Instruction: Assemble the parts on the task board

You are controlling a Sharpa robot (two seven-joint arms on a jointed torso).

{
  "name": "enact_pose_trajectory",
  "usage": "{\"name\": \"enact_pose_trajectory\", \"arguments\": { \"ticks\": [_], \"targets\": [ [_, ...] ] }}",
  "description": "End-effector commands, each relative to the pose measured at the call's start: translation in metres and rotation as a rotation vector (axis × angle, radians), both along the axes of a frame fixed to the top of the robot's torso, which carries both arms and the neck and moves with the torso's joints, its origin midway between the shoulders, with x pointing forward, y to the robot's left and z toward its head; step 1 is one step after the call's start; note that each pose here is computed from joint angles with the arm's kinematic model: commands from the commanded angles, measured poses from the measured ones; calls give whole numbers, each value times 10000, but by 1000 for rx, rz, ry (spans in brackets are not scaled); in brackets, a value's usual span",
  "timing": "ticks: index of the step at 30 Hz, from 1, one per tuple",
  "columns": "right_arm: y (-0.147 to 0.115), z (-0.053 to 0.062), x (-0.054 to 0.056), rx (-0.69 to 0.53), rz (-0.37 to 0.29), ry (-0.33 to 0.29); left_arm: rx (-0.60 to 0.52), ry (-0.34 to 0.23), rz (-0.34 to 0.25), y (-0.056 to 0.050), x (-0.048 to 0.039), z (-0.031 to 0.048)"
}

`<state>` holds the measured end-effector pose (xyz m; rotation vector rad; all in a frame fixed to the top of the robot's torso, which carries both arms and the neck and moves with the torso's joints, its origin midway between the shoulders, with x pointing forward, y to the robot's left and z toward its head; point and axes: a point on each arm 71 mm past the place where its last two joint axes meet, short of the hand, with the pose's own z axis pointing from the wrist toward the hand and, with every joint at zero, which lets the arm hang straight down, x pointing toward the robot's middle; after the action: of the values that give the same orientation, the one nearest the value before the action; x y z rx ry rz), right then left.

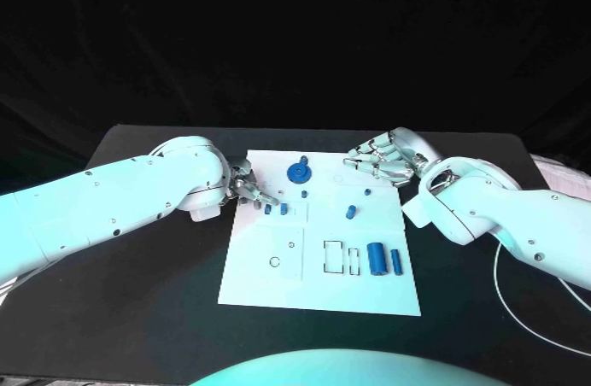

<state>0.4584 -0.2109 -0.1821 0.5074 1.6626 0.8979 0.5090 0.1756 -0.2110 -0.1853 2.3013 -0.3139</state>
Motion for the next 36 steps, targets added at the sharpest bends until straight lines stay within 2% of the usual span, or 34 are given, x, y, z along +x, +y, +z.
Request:
{"name": "enact_pose_trajectory", "arguments": {
  "ticks": [1, 6, 8, 11, 14, 18, 21, 25, 28, 31, 36],
  "targets": [
    [12, -7, -6, -2, 14, -1, -135, -55, 64, -14, 23, 62],
    [4, -12, -9, -4, 14, 2, -318, -91, 94, 7, 32, 125],
    [-2, -14, -10, -5, 14, 2, -399, -120, 76, -10, 35, 165],
    [-8, -18, -10, -6, 12, 4, -465, -187, 45, -40, 45, 224],
    [-9, -18, -12, -6, 12, 3, -483, -276, -16, -88, 58, 278],
    [-10, -21, -11, -5, 10, 3, -457, -408, -144, -218, 73, 320],
    [-4, -23, -11, -4, 11, 3, -422, -470, -235, -332, 74, 307],
    [4, -27, -11, -4, 13, 4, -365, -524, -346, -473, 64, 266],
    [8, -30, -11, -3, 14, 5, -319, -556, -406, -554, 55, 225],
    [11, -32, -12, -4, 15, 6, -278, -567, -444, -619, 49, 171],
    [18, -33, -13, -3, 16, 6, -217, -541, -481, -704, 41, 77]
  ]
}}
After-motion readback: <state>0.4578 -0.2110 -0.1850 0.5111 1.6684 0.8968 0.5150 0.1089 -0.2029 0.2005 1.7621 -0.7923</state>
